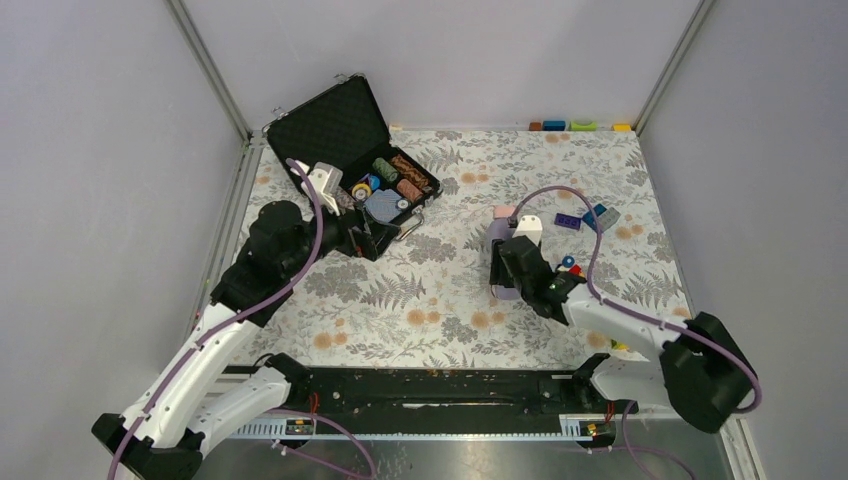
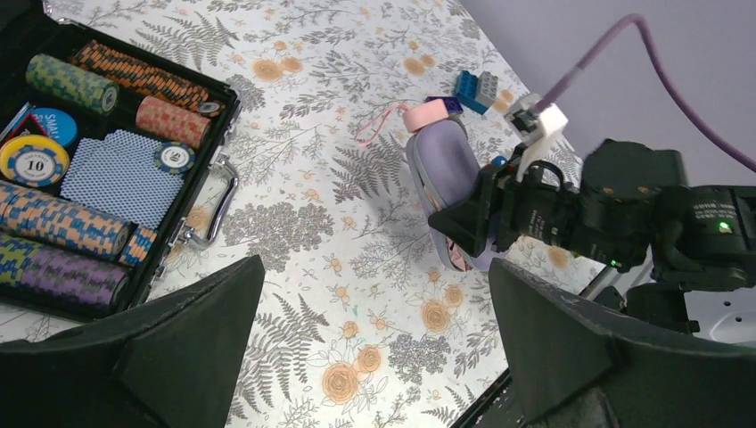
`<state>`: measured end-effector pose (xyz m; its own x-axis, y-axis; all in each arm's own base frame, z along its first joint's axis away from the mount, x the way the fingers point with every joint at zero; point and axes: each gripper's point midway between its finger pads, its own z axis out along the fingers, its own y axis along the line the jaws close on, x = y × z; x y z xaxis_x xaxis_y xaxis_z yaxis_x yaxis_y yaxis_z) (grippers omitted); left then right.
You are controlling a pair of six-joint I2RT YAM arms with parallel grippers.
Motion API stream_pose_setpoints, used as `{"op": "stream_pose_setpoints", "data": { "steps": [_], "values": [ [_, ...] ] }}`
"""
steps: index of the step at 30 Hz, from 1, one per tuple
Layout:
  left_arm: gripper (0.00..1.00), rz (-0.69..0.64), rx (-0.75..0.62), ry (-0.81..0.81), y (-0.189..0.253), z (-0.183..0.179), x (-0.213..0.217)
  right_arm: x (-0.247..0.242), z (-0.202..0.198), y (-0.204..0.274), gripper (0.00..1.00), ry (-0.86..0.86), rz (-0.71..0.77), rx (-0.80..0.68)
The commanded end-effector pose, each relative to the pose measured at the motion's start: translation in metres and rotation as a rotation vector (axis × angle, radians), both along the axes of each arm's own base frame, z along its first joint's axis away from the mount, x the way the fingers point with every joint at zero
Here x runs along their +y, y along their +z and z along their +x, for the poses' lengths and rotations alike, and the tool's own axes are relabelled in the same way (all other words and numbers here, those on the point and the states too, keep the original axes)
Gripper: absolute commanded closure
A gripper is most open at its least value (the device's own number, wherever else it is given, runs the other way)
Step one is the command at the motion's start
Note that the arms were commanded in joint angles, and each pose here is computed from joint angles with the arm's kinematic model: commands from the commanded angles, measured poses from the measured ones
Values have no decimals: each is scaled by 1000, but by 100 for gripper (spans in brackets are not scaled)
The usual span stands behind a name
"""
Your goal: Open the umbrella
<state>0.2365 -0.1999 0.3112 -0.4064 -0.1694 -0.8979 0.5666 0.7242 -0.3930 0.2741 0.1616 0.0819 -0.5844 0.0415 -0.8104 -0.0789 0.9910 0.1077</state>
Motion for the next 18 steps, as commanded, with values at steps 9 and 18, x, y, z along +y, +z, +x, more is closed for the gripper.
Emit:
{"op": "stream_pose_setpoints", "data": {
  "steps": [9,18],
  "values": [
    [1,-15,-45,28,17,5,6,18,17,-23,17,76,-38,263],
    [1,-12,-38,24,13,7,6,-1,14,-7,0,81,-132,240]
  ]
}}
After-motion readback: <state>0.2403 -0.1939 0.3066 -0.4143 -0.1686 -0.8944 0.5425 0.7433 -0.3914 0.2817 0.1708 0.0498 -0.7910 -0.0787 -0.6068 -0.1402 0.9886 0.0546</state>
